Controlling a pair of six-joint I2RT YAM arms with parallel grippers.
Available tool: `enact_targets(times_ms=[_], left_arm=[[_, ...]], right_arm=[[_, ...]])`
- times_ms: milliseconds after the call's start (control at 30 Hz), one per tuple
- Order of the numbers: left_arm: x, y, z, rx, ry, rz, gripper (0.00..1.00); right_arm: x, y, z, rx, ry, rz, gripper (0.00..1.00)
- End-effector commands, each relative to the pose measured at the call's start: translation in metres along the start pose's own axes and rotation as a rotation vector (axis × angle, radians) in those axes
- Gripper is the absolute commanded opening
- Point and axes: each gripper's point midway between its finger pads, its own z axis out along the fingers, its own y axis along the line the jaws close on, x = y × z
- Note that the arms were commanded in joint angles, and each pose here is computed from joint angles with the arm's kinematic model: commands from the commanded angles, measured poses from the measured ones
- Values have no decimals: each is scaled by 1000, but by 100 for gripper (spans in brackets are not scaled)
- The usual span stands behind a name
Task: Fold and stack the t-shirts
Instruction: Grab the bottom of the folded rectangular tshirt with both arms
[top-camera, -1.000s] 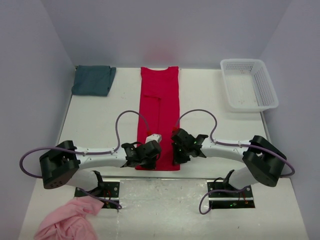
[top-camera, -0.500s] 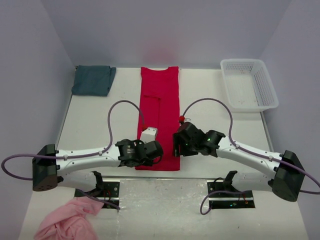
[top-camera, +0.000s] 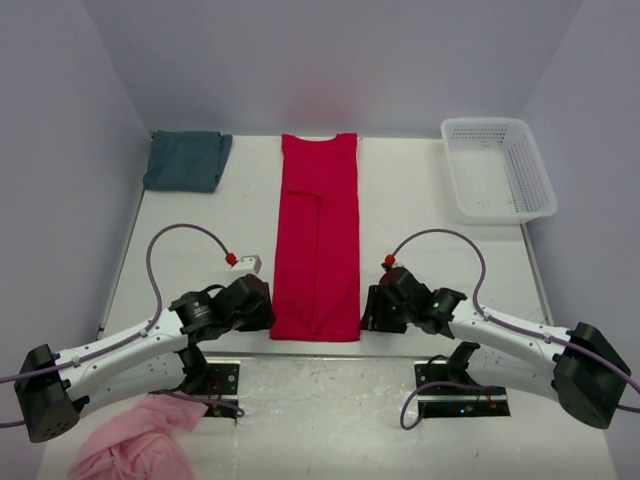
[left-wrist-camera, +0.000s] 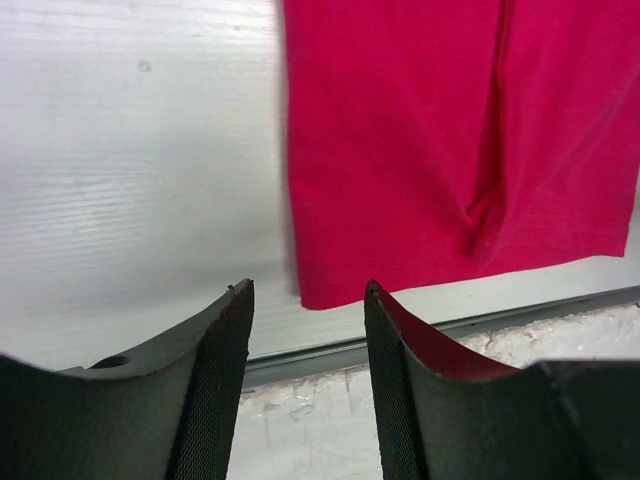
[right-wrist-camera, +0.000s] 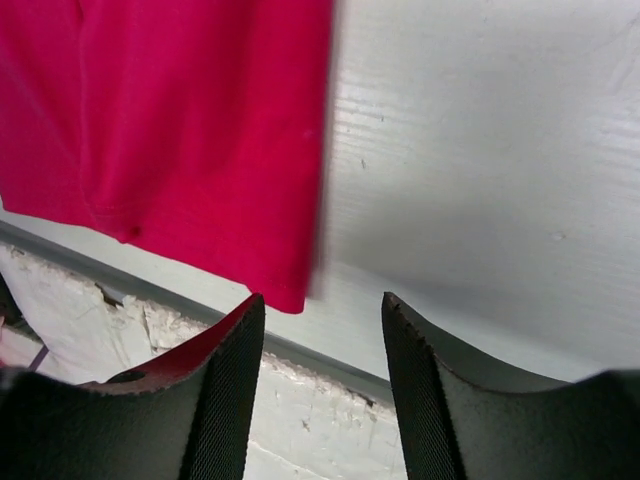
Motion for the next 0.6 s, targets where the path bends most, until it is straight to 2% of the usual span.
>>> enact_targets(times_ms=[0, 100, 567], left_arm=[[5, -20, 5, 97, 29, -31, 50], [6, -26, 9, 116, 34, -31, 49], [11, -39, 11, 179, 62, -31, 54]], right_arm=[[0, 21, 8, -116, -3, 64, 51], [5, 20, 15, -130, 13, 81, 48], [19, 27, 28, -212, 62, 98, 49]])
